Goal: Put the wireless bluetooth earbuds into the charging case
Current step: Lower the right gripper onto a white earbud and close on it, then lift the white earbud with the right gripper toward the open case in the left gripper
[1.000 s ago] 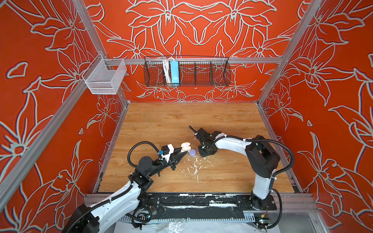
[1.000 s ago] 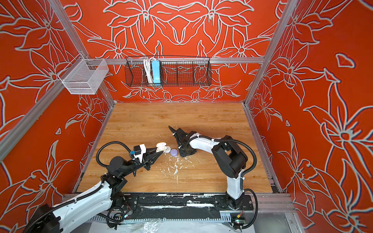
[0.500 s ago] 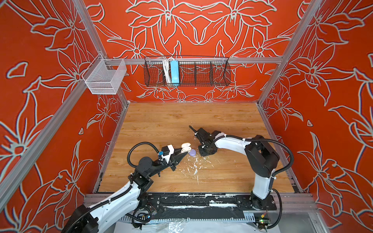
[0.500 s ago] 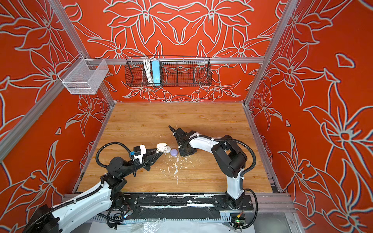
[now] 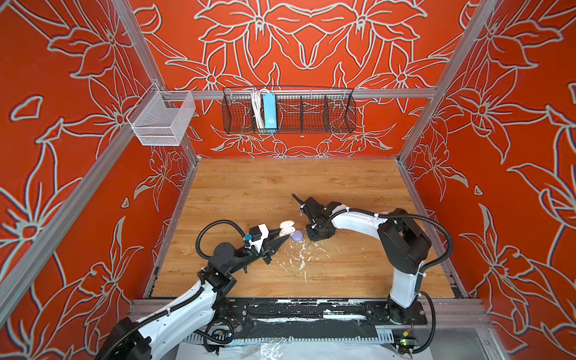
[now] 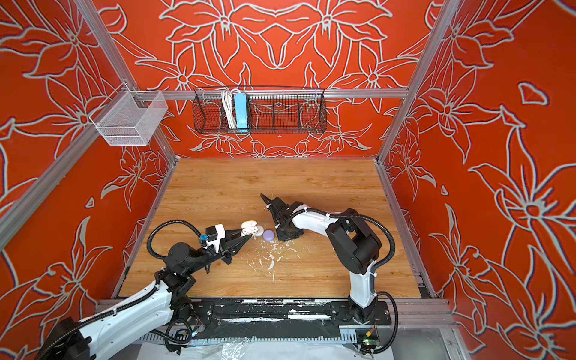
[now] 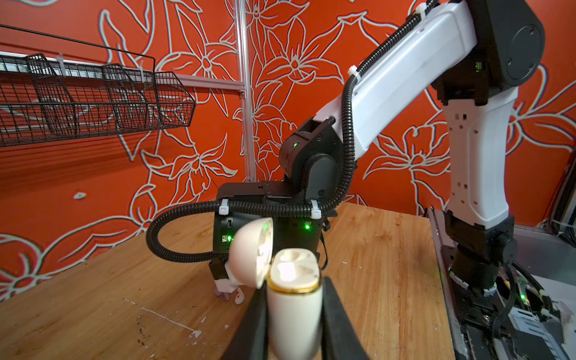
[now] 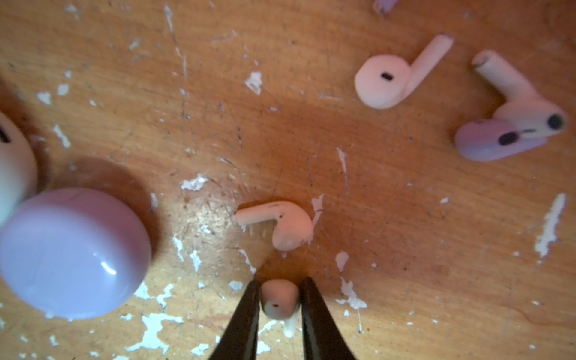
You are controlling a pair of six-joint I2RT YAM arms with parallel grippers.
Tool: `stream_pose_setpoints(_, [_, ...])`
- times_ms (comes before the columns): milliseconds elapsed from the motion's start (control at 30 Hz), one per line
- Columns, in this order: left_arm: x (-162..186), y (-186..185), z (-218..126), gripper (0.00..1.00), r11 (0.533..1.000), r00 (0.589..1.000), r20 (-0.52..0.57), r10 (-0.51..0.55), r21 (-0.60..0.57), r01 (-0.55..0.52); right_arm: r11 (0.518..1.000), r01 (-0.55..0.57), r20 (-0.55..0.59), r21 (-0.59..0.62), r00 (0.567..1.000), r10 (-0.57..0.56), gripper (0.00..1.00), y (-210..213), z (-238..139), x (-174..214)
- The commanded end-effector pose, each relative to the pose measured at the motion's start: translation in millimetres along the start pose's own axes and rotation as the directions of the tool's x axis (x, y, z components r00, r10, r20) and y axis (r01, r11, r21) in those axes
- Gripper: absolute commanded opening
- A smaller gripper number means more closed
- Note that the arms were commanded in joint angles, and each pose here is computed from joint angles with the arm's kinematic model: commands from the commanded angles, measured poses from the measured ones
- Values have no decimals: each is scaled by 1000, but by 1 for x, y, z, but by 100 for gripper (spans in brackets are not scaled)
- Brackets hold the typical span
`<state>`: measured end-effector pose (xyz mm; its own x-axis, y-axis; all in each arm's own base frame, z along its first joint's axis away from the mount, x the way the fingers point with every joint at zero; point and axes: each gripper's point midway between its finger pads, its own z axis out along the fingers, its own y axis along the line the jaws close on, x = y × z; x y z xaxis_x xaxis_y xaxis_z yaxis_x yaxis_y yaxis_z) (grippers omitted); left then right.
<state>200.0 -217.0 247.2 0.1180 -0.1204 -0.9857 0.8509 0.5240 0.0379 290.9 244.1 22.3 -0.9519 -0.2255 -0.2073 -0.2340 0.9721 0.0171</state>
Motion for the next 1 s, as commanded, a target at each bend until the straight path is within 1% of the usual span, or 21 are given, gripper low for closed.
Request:
stream_pose_setpoints(0, [-11,-3,0,0,1000,999,31,29,12,-29,999,-18,-42,47,999,20,26,-10,17,8])
stream_pose_setpoints(367, [-13,-5,1,0,999,999,35,30,19,-30,999,-9,-51,36,999,11,29,-7,20,9])
stream_pose_setpoints(500, [-12,-5,1,0,999,999,34,30,18,-31,1000,-11,-56,29,998,13,21,-6,22,9])
stream_pose_setpoints(633, [-13,-5,0,0,999,999,35,31,17,-32,999,-14,-38,37,999,16,20,-9,17,8])
stream_pose_setpoints(767, [-13,-3,-1,0,999,999,43,32,1,-32,1000,-26,11,6,1000,26,18,-5,-3,5])
stream_pose_setpoints(867, [-12,2,-3,0,999,998,52,24,-29,-22,999,-39,97,15,995,37,18,-11,-31,-4])
stream_pose_setpoints(967, [-9,8,-5,0,997,999,52,15,-71,-12,999,-44,201,11,979,41,18,-11,-66,-12])
